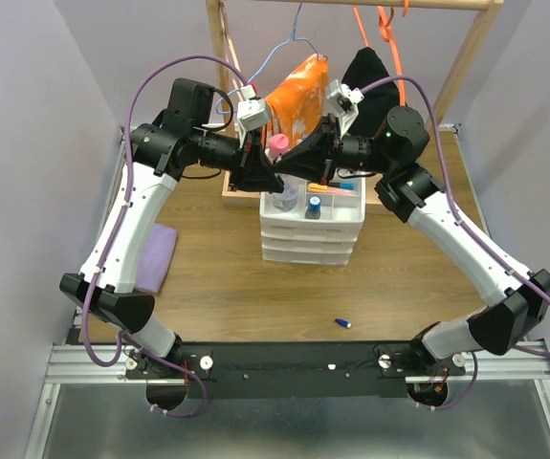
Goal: Sort the stationery into containers
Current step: Pick up the pen cap at the corner of the board.
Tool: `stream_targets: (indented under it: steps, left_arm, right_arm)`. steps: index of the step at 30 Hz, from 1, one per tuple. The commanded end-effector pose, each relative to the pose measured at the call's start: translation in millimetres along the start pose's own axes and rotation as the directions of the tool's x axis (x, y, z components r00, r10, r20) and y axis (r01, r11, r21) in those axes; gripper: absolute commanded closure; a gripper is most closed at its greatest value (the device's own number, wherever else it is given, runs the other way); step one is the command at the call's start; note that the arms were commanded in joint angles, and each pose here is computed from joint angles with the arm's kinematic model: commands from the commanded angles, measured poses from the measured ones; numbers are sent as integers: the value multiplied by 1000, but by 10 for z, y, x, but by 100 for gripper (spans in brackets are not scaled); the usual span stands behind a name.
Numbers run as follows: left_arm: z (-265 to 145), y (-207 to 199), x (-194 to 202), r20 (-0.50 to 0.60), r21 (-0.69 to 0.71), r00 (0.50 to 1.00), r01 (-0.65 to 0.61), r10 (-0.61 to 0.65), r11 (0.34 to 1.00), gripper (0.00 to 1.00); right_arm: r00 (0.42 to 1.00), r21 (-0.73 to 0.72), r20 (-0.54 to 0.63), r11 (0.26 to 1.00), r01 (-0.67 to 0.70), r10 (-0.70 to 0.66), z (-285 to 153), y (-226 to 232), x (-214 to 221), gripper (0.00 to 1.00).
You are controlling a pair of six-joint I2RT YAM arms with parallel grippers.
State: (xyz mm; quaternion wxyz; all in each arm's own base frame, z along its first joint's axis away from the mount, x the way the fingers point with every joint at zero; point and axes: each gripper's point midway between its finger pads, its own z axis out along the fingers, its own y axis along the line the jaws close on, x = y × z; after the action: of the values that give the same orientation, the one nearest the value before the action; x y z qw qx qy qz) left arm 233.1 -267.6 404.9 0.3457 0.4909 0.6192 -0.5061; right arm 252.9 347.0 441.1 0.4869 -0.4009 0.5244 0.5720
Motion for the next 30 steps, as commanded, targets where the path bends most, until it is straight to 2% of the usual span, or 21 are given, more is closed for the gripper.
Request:
stream_targets:
  steps: [1, 14, 16, 21, 22, 25, 28, 29, 30]
  left_arm:
    - [-87, -119, -53, 17, -8, 999, -27, 28, 1000, 84]
    - [-262, -85, -45, 41, -60, 999, 7, -5, 998, 93]
    - [-293, -91, -48, 54, -54, 998, 17, -14, 998, 99]
    - [-327, -142, -21, 67, -25, 998, 24, -23, 999, 100]
    - [-329, -155, -23, 68, -22, 998, 20, -18, 1000, 100]
    - [-324, -168, -14, 70, -11, 997, 23, -22, 1000, 100]
    - [-319, -163, -3, 69, -9, 997, 30, -30, 1000, 100]
    - [-320, -165, -9, 70, -8, 997, 24, -24, 1000, 100]
    - [-320, -163, -7, 69, -9, 997, 24, -24, 1000, 100]
  right_arm:
    - [1000, 53, -10, 998, 29, -28, -80, 19, 38, 100]
    - [997, 134, -80, 991, 21, -11, -244, -8, 273, 100]
    - [997, 133, -82, 991, 19, -8, -262, 11, 296, 99]
    - [995, 149, -95, 989, 15, -1, -298, -6, 389, 99]
    - [996, 145, -92, 989, 19, -6, -296, 9, 379, 85]
    - [997, 141, -75, 989, 33, -23, -284, 14, 308, 55]
    - [995, 130, -86, 989, 71, -60, -277, 43, 201, 47]
    - [991, 133, -124, 989, 57, -41, -306, 63, 258, 46]
    - [985, 128, -145, 986, 111, -92, -334, 75, 241, 45]
